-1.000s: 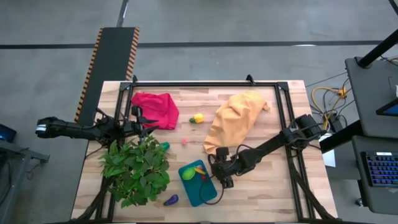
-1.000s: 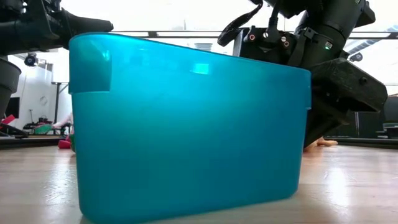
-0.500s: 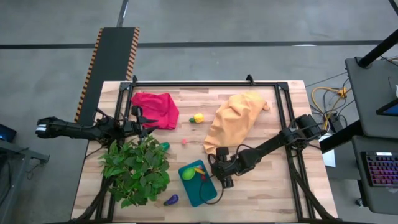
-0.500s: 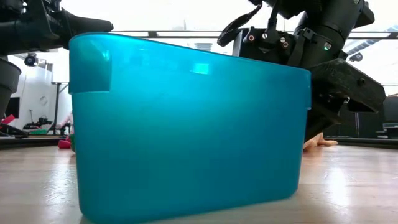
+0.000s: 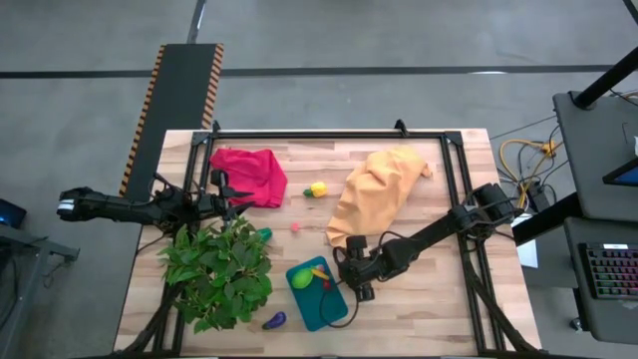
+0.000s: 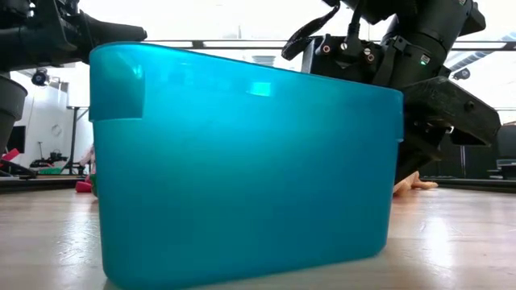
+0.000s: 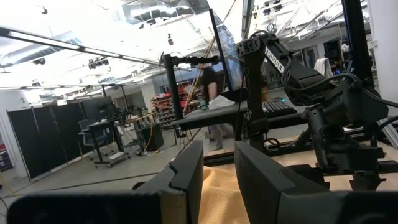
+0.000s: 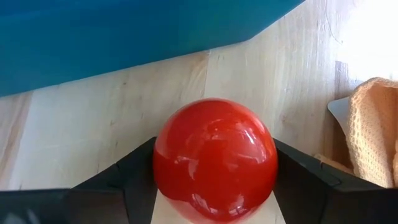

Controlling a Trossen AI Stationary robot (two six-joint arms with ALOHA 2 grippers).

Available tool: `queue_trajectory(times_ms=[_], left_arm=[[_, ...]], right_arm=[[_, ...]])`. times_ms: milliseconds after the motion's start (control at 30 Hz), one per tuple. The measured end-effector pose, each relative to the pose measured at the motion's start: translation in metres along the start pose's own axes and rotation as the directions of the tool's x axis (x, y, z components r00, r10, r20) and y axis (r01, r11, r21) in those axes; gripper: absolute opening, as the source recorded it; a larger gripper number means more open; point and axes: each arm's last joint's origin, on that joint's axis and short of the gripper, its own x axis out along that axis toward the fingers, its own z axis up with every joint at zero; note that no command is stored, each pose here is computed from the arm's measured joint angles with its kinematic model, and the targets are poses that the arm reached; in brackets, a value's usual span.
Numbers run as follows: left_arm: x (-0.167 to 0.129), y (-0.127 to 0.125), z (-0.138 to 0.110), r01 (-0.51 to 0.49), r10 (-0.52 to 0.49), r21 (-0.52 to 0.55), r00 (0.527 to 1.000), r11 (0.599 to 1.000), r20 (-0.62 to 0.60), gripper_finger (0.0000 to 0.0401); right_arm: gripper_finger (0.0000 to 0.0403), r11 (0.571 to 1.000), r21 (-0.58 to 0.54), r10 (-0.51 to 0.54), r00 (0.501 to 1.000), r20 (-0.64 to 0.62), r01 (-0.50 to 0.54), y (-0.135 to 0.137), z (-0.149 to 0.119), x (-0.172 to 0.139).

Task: Pick and placing Produce into tupperware
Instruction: Put the tomato into the bin

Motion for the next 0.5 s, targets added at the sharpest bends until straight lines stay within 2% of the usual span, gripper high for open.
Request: queue_trajectory(times_ms=[300,500], left_arm=[[0.0,0.0,0.0,0.0,0.0,0.0,1.0,1.0,0.0,0.0078],[0.0,0.0,0.0,0.0,0.0,0.002,1.0,1.0,0.0,0.0078]], right_arm=[[0.0245,1.0,-0.003,-0.002,1.0,0.0,0.002,0.0001,-0.0001,0.0],[0.0246,0.999,-0.044,-0.001,1.0,0.003,0.001,0.0002,0.0049,-0.0032]])
